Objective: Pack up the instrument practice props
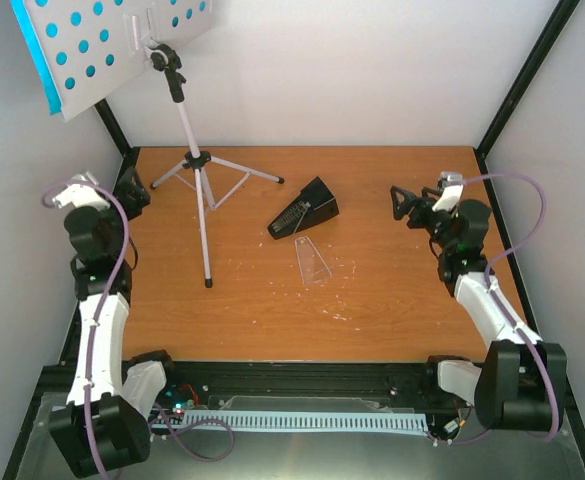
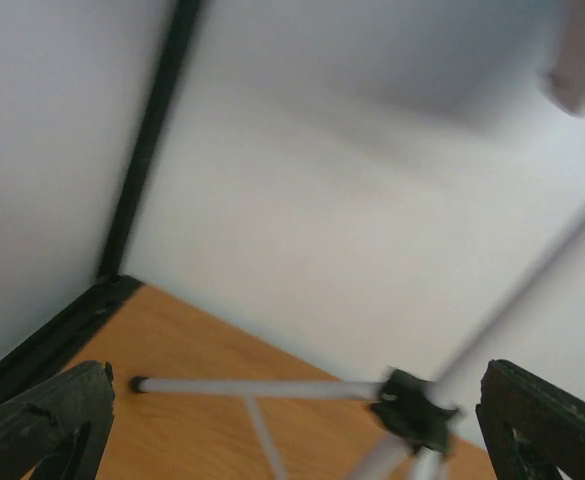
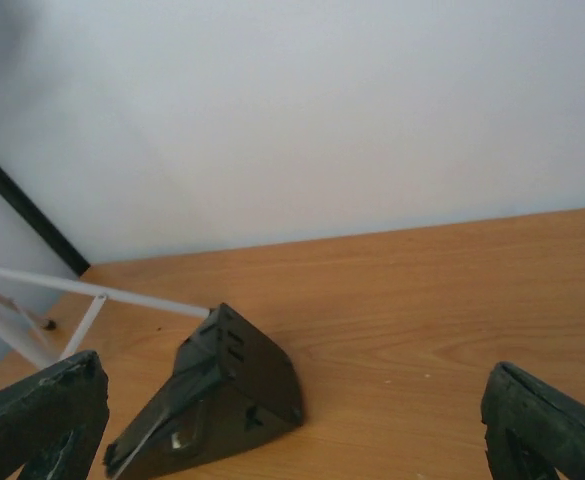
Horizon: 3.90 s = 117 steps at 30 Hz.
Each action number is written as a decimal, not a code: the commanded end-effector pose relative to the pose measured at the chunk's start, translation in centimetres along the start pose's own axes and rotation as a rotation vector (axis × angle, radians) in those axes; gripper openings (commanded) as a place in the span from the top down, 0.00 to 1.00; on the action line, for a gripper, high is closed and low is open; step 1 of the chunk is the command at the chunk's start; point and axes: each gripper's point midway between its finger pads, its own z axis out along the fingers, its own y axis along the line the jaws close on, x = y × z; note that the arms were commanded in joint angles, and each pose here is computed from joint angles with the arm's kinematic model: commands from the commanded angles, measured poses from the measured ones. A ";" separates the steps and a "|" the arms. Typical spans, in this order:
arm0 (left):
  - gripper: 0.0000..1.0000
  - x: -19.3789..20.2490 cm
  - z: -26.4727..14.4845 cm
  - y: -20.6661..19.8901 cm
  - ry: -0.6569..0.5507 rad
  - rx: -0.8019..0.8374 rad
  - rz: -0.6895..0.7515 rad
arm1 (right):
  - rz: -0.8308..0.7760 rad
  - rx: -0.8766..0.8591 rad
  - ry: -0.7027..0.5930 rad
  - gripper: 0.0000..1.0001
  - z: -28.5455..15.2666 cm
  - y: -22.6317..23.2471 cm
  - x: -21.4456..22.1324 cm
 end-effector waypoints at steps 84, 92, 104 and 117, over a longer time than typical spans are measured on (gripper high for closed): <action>0.01 7.4 0.6 -1.8 0.420 0.169 0.220 | 0.061 -0.165 0.848 0.00 15.0 4.5 11.1; 0.00 7.0 0.3 -2.4 0.412 0.193 0.209 | 0.205 -0.265 0.882 0.01 12.4 6.4 13.5; 0.01 5.8 -1.1 -4.1 0.378 0.258 0.200 | 0.283 -0.297 0.870 0.03 5.6 9.5 15.3; 0.00 6.5 -0.5 -3.7 0.402 0.246 0.197 | -0.009 0.056 0.824 0.00 4.8 7.8 12.9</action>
